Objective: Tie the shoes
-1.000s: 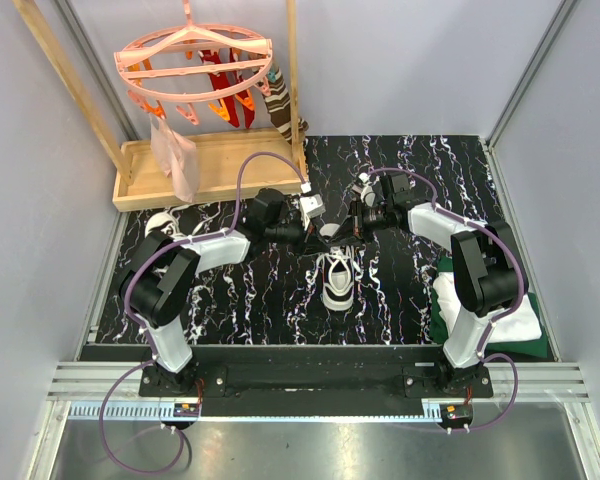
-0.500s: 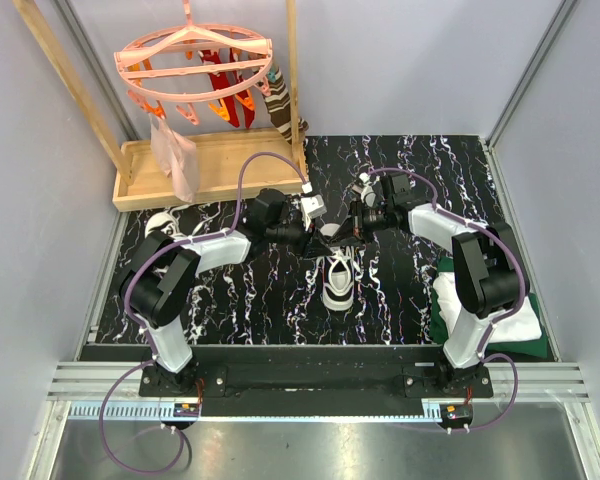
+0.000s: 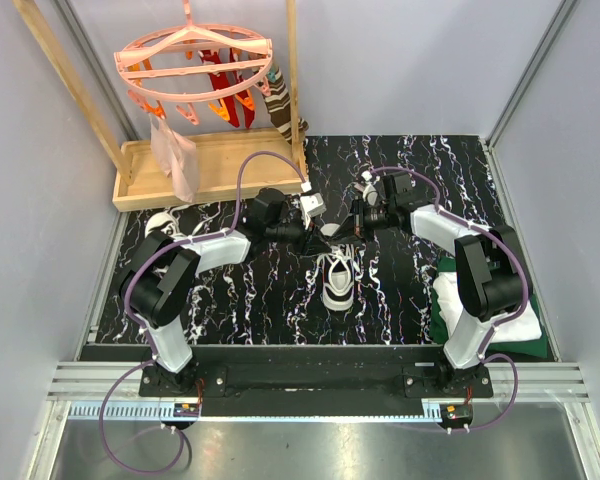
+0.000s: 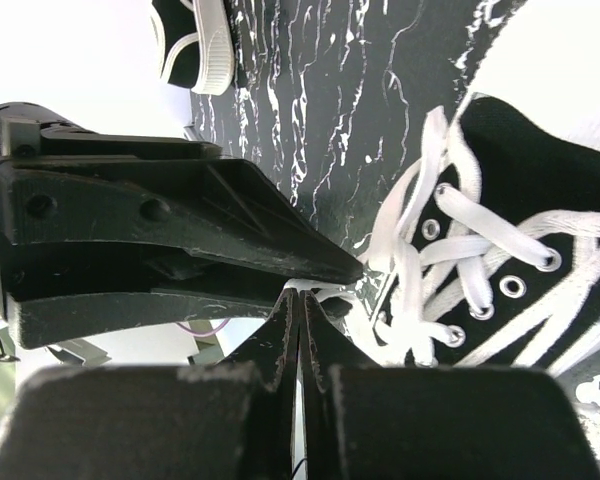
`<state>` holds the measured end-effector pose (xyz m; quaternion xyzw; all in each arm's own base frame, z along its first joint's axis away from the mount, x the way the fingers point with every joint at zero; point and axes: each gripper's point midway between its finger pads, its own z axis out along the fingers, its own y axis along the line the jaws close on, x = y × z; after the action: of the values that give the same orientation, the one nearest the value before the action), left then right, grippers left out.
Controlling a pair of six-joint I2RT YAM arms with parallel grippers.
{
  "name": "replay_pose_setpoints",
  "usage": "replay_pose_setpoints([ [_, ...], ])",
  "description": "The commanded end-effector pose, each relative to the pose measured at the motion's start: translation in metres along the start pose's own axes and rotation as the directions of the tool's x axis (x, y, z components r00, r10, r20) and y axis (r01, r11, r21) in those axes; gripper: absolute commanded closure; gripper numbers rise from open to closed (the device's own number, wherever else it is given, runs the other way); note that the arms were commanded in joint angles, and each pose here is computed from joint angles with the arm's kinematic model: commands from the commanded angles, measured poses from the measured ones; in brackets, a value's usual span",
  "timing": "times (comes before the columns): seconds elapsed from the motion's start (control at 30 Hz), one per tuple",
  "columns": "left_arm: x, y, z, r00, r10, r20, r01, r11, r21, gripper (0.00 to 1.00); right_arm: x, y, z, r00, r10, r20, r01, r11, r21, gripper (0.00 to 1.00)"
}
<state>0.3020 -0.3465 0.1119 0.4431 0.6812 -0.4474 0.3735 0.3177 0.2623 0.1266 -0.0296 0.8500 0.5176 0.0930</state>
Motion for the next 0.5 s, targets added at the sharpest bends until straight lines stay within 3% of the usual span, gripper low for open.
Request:
replay_pose_setpoints([
  [0.0, -0.0162, 0.0023, -0.001, 0.998, 0.04, 0.042, -0.04, 0.999, -0.017, 0.77, -0.0096, 0.0115, -0.0105, 0.998, -0.038, 0.052, 0.039, 0.999, -0.018, 1.0],
  [0.47, -0.0111, 0.0058, -0.0017, 0.999, 0.037, 0.028, -0.036, 0.999, -0.034, 0.83, -0.0107, 0.0079, -0.0128, 0.998, -0.021, 0.063, 0.022, 1.0, -0.015, 1.0],
])
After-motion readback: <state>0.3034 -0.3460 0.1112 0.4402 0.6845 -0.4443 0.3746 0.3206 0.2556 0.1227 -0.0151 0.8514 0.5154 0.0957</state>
